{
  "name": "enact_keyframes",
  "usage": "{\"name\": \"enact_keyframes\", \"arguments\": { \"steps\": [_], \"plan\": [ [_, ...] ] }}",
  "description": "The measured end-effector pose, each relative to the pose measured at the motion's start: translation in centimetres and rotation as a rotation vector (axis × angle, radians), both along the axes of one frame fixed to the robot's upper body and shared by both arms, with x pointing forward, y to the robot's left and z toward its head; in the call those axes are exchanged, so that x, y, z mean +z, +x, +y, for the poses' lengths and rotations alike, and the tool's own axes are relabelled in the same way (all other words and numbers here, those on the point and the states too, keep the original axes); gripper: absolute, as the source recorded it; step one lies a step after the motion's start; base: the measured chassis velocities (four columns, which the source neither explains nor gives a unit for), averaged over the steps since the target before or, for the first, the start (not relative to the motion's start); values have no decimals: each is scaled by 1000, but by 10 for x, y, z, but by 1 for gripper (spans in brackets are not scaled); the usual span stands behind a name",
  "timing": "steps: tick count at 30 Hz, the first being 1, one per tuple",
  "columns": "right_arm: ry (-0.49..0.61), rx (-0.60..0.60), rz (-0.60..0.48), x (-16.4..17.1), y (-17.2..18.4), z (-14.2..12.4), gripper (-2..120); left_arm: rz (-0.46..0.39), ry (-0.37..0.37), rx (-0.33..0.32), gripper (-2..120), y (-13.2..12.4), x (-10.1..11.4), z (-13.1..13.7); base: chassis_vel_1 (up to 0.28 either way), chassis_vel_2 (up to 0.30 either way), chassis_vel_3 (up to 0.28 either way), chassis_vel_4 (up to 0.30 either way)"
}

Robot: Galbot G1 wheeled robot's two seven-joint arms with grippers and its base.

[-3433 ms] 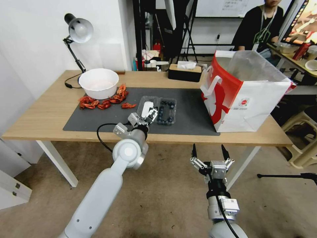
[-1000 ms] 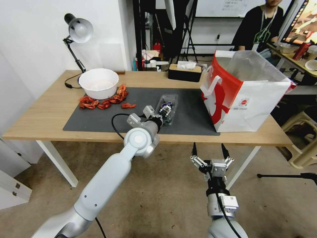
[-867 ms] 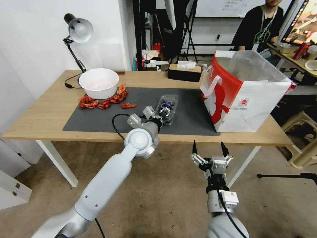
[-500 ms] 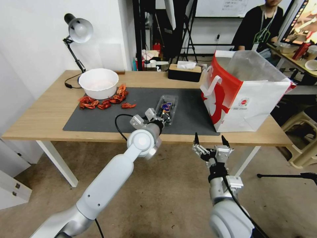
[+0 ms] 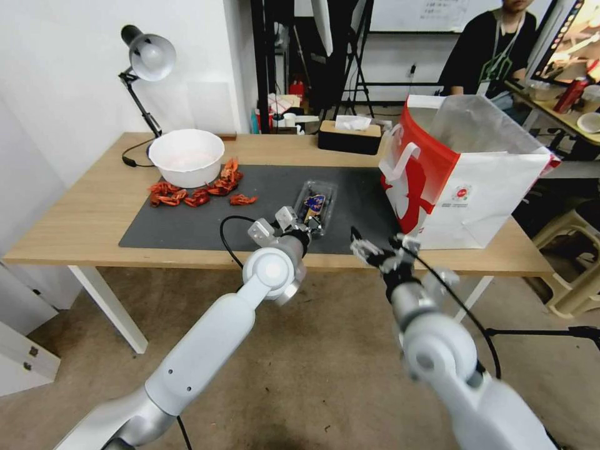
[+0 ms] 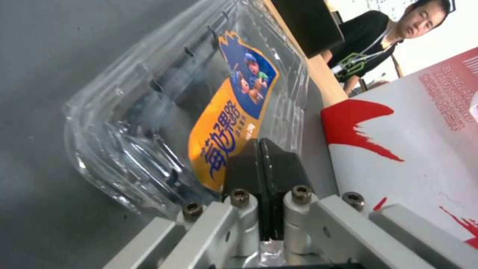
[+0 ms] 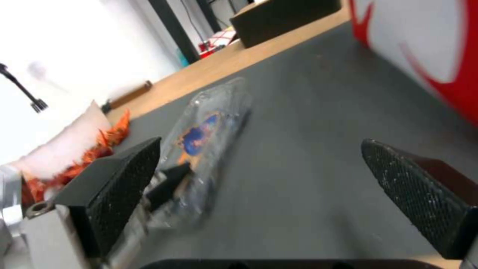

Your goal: Close the takeout container lid, then place the container into the takeout bag.

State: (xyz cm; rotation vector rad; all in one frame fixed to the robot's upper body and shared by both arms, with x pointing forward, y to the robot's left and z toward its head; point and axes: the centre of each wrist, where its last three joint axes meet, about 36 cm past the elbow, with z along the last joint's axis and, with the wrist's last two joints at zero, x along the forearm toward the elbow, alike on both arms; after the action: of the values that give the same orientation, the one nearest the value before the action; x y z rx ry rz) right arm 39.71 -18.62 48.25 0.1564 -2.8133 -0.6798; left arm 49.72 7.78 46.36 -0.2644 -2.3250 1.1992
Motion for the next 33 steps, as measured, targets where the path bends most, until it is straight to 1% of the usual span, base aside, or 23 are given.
{"name": "enact_keyframes", "arguments": {
  "steps": [1, 2, 5, 7, 13, 14, 17, 23, 26, 30, 31, 32, 33],
  "plan": [
    [18, 6, 11, 2, 9, 1, 100, -1, 2, 0, 0, 0, 0, 0, 0, 0, 0, 0],
    [18, 6, 11, 2, 9, 1, 100, -1, 2, 0, 0, 0, 0, 0, 0, 0, 0, 0],
    [53, 18, 36, 4, 33, 8, 100, -3, 5, 0, 0, -1, -1, -1, 0, 0, 0, 0],
    [56, 20, 40, 3, 37, 9, 100, -3, 5, 0, 0, -1, -1, -1, 0, 0, 0, 0],
    [79, 15, 70, -1, 74, 23, 100, -5, 11, 0, 0, 0, -2, -1, 0, 0, 0, 0],
    [79, 15, 70, -1, 74, 23, 100, -5, 11, 0, 0, 0, -2, -1, 0, 0, 0, 0],
    [100, 15, 85, -2, 89, 29, 100, -6, 14, 0, 0, 0, -3, -1, 0, 0, 0, 0],
    [115, 15, 102, -3, 100, 36, 100, -6, 15, 2, 0, -1, -4, -1, 0, 0, 0, 0],
    [130, 24, 130, -6, 112, 47, 100, -7, 15, 3, 0, -1, -4, -1, 0, 0, 0, 0],
    [134, 28, 144, -10, 118, 55, 100, -8, 15, 4, 0, 0, -3, -1, 0, 0, 0, 0],
    [132, 29, 148, -12, 120, 58, 100, -9, 14, 4, 0, 0, -3, -1, 0, 0, 0, 0],
    [129, 29, 153, -13, 122, 59, 95, -9, 14, 4, 0, 0, -3, -1, 0, 0, 0, 0],
    [129, 29, 153, -13, 122, 59, 95, -9, 14, 4, 0, 0, -3, -1, 0, 0, 0, 0]
  ]
}}
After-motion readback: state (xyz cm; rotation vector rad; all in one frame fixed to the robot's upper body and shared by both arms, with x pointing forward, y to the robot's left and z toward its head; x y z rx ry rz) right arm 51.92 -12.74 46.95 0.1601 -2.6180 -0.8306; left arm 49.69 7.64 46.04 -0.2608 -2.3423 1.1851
